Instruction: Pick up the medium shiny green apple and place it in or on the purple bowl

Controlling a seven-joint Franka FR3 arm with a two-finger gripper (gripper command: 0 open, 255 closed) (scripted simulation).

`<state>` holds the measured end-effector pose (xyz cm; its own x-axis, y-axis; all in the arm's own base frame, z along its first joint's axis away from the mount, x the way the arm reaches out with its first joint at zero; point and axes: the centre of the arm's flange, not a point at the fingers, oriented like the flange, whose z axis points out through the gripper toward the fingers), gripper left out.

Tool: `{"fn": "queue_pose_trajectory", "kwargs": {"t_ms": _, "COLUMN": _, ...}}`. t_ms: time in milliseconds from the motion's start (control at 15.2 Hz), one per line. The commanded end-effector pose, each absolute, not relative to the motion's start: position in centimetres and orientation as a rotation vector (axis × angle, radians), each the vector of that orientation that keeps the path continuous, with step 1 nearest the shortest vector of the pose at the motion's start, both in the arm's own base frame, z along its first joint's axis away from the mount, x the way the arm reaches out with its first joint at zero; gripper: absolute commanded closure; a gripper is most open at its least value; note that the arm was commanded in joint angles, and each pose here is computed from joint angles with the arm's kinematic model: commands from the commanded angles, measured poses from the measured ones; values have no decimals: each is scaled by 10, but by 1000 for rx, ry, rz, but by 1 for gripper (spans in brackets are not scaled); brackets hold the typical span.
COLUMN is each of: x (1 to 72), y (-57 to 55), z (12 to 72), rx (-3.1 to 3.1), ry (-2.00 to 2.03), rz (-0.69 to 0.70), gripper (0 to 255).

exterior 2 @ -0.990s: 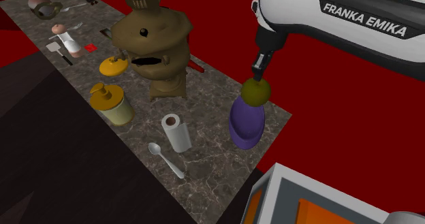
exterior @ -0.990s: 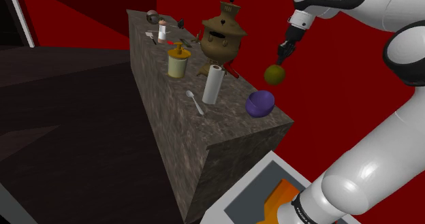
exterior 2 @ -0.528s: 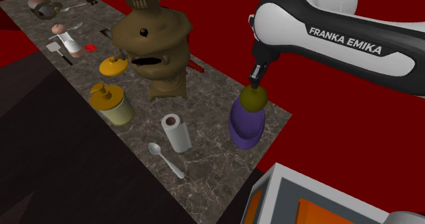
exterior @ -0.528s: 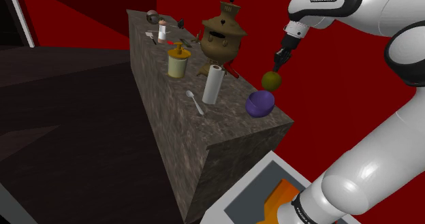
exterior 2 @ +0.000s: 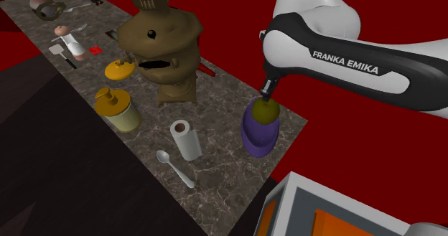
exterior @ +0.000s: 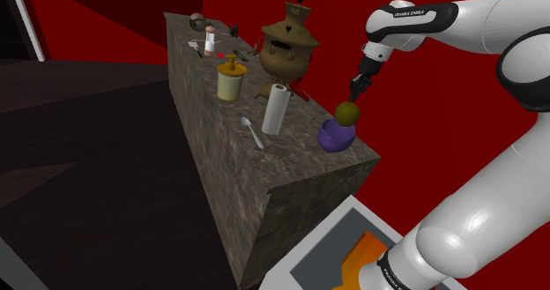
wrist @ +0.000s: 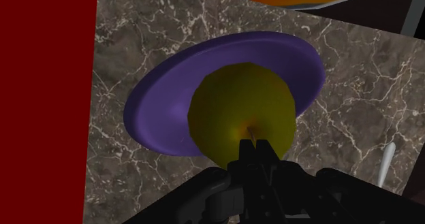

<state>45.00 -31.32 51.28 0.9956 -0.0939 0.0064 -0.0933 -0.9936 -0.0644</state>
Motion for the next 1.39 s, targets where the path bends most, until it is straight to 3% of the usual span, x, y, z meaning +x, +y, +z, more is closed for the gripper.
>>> {"fn": "queue_pose_trajectory", "kwargs": {"t_ms": 0, "x": 449, "y": -313, "z": 502, "rx": -3074, "ry": 144, "rz": -15, "gripper": 255}}
{"fn": "queue_pose_trajectory", "kwargs": {"t_ms": 528, "x": 449, "y": -313, "z": 495, "rx": -3074, "ry": 144, "rz": -15, "gripper": 255}}
{"fn": "queue_pose_trajectory", "kwargs": {"t_ms": 594, "x": 449, "y": -313, "z": 495, "rx": -3074, "ry": 144, "rz": -15, "gripper": 0}}
{"fn": "queue_pose_trajectory", "kwargs": {"t_ms": 924, "x": 449, "y": -313, "z": 495, "rx": -3074, "ry": 144, "rz": -15, "gripper": 0}}
{"fn": "queue_pose_trajectory", "kwargs": {"t_ms": 1320, "x": 448, "y": -316, "z": 545, "rx": -3074, "ry": 144, "rz": -15, "gripper": 0}}
